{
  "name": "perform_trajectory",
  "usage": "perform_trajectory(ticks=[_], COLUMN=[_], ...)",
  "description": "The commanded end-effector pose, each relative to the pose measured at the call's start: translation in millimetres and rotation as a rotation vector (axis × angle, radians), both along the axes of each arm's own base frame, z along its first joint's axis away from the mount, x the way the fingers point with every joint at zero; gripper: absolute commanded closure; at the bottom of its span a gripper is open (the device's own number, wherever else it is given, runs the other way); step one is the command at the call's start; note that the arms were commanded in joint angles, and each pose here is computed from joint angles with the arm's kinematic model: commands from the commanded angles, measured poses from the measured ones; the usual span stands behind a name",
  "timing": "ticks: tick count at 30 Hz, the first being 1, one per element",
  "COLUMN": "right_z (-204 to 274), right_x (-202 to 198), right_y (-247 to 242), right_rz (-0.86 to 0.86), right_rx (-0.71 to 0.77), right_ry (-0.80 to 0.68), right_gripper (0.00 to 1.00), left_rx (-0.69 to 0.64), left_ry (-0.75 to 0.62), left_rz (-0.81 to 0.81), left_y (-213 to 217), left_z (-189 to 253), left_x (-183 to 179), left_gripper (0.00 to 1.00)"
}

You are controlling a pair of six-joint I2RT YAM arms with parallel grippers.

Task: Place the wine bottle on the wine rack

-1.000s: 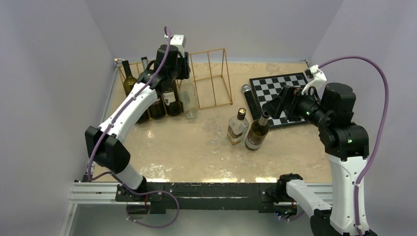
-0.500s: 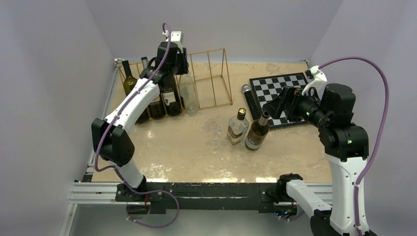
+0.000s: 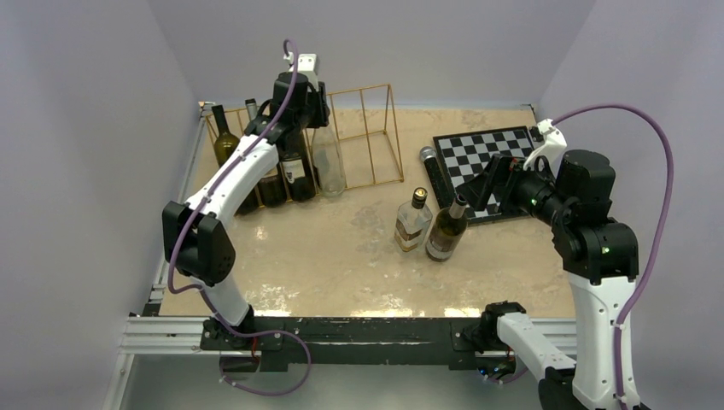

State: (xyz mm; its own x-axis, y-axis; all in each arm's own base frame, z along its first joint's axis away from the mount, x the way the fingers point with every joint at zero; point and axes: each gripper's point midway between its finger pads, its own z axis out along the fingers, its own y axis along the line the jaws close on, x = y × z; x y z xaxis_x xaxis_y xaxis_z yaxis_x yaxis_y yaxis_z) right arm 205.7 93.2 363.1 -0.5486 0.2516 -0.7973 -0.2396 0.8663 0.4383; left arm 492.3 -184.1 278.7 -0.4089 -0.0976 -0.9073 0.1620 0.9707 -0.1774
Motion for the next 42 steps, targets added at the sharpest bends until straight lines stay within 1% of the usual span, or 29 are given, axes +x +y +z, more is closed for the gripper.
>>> perform_trajectory(ticks=[1,5,8,13,17,24,27,31,36,39,42], right_z=[3.4,2.1,2.0,2.3,2.8,6.5,13.3,21.4,17.8,16.8,18.4], right_x=[1.2,0.8,0.6,0.0,-0.7,-2.6,-5.8,-9.4,-12.5,-13.0,-11.8], right_y=[-3.6,-3.4,-3.4,-3.3,-4.4,-6.3,-6.1,-7.3,-7.6,-7.1,-6.0], right_rz=[-0.024,-0.027,-0.029,-0.03,-0.036,-0.043,-0.04,-0.044,-0.044,-0.041,-0.035], right_rx=[-0.003,0.002,0.005,0.007,0.005,-0.003,-0.001,-0.002,-0.003,-0.003,0.001], right_ry=[-0.023,-0.018,-0.019,-0.017,-0.015,-0.023,-0.037,-0.061,-0.055,-0.055,-0.061], right_gripper=[0.03,0.03,0.03,0.03,0.03,0.03,0.03,0.03,0.02,0.02,0.01], left_rx=[-0.069,-0.063,-0.058,-0.059,-0.057,-0.052,-0.043,-0.035,-0.044,-0.045,-0.057], left_ry=[-0.149,-0.096,-0.072,-0.035,-0.011,0.033,0.043,0.042,0.0,-0.027,-0.058], left_rz=[0.021,0.055,0.069,0.08,0.083,0.089,0.09,0.098,0.086,0.083,0.062], left_y=[2.5,10.9,15.6,20.5,21.2,19.1,18.8,20.9,22.7,26.0,27.2], left_z=[43.4,19.6,7.3,-9.5,-19.7,-39.7,-43.4,-40.8,-21.4,-5.0,16.8], left_x=[17.8,19.4,22.0,28.8,34.6,47.7,56.3,59.5,51.1,42.2,28.2], left_gripper=[0.94,0.91,0.85,0.71,0.58,0.5,0.5,0.47,0.4,0.31,0.18])
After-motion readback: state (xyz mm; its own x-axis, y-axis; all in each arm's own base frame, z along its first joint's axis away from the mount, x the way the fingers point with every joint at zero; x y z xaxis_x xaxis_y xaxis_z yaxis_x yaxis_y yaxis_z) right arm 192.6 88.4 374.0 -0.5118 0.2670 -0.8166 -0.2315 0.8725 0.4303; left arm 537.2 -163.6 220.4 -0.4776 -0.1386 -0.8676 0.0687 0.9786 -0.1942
